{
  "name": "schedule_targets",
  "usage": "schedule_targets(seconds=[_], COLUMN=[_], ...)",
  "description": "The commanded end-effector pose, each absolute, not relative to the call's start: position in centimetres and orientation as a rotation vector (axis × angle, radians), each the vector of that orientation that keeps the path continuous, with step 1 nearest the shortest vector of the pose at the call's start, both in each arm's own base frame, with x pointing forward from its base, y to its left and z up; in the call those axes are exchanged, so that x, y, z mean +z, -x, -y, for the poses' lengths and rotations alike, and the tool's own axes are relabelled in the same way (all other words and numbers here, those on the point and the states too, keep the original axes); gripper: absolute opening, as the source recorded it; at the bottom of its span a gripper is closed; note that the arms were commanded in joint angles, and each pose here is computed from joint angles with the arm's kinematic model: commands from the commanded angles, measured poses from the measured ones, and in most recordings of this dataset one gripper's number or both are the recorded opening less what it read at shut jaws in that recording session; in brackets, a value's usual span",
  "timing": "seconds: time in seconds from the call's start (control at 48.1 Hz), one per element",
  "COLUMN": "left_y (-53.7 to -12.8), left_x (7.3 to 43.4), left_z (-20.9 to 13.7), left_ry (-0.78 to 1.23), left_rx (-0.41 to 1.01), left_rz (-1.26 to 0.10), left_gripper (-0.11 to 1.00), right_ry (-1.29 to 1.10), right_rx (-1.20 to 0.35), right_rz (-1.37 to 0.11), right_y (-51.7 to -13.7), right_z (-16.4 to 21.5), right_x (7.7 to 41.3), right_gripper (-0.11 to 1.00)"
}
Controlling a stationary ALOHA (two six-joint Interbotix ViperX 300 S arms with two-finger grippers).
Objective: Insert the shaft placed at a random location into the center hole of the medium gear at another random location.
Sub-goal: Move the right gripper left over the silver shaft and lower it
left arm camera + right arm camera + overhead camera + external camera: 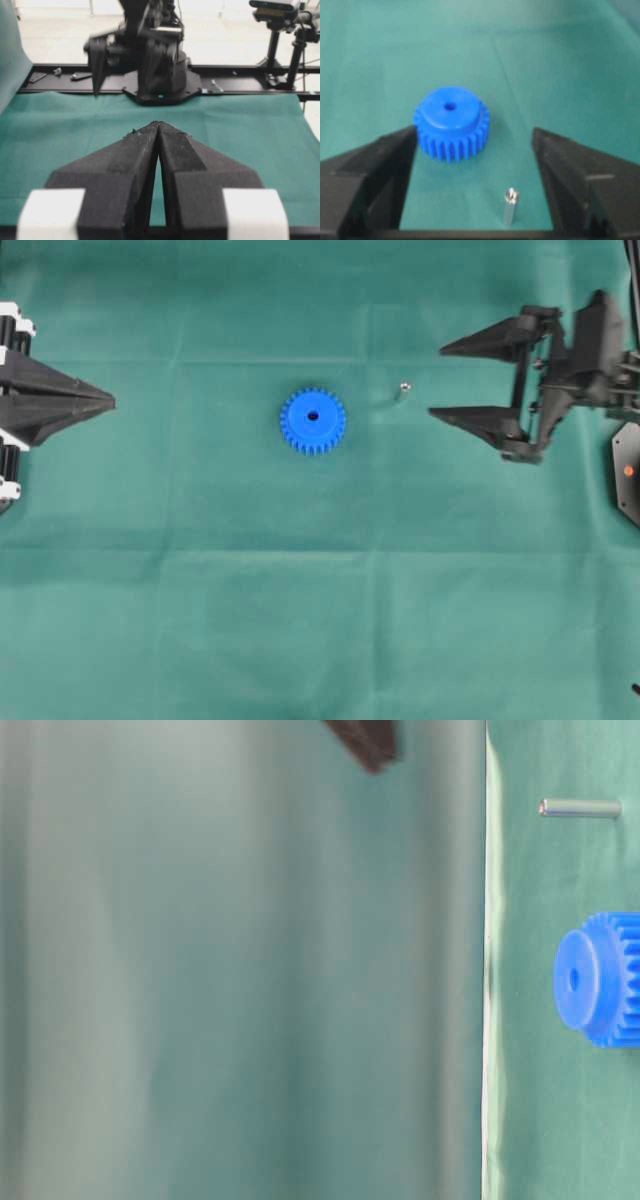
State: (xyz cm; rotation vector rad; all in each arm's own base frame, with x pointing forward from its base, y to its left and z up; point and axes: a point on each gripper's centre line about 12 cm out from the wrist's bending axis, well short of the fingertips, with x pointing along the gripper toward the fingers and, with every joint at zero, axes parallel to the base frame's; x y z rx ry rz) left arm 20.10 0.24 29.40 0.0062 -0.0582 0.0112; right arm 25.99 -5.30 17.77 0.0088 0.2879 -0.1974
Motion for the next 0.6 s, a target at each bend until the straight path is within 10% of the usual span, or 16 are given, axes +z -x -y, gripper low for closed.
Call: schedule_targets(seconds=[0.0, 0.582], left_y=[-20.3, -20.3], left_x=[30.1, 29.6], left_z=[-0.4, -0.8], left_ry=[-0.008, -0.005], left_rx=[0.018, 0.038], left_rz=[0.075, 0.043], left_gripper=[0.0, 0.0], right_ry=[0.009, -0.024], right_rx=[-0.217, -0.259], right_rz=[-0.284, -0.415], right_y=[-27.2, -29.7], right_z=[6.2, 7.6], right_x=[16.7, 10.2], right_gripper=[0.87, 0.87])
